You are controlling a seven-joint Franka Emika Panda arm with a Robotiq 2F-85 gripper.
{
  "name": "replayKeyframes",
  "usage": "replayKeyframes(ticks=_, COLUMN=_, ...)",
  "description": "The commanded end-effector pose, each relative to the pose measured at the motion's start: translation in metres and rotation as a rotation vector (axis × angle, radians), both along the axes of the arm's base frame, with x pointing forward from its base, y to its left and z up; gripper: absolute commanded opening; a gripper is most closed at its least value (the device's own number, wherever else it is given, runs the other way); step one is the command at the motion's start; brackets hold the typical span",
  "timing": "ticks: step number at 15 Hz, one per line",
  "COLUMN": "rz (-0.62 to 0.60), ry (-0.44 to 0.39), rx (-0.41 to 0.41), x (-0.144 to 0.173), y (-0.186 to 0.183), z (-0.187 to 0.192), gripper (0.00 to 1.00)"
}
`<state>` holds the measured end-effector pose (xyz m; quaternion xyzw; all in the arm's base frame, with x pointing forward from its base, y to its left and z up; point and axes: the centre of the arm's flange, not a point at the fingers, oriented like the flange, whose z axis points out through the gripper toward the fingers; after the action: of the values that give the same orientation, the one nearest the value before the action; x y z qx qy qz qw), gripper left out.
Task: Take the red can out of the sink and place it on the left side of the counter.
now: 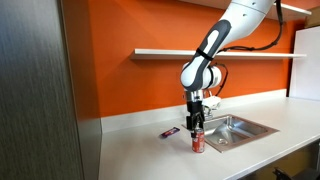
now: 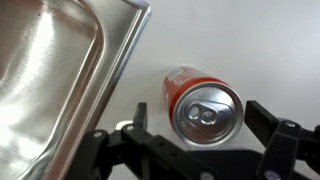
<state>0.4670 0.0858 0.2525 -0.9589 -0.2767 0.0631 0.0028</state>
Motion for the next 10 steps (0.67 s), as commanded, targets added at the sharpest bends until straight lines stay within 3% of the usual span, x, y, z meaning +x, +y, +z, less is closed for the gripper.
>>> replayKeyframes(ticks=1, rz=0.004, ry=-0.012, rx=-0.002, x=-0.003, y=0.003, z=0.026, gripper=1.00)
replayKeyframes(ticks=10, rz=0.007, ry=-0.055, rx=-0.004, x=-0.005, y=0.006, z=0.057, gripper=1.00)
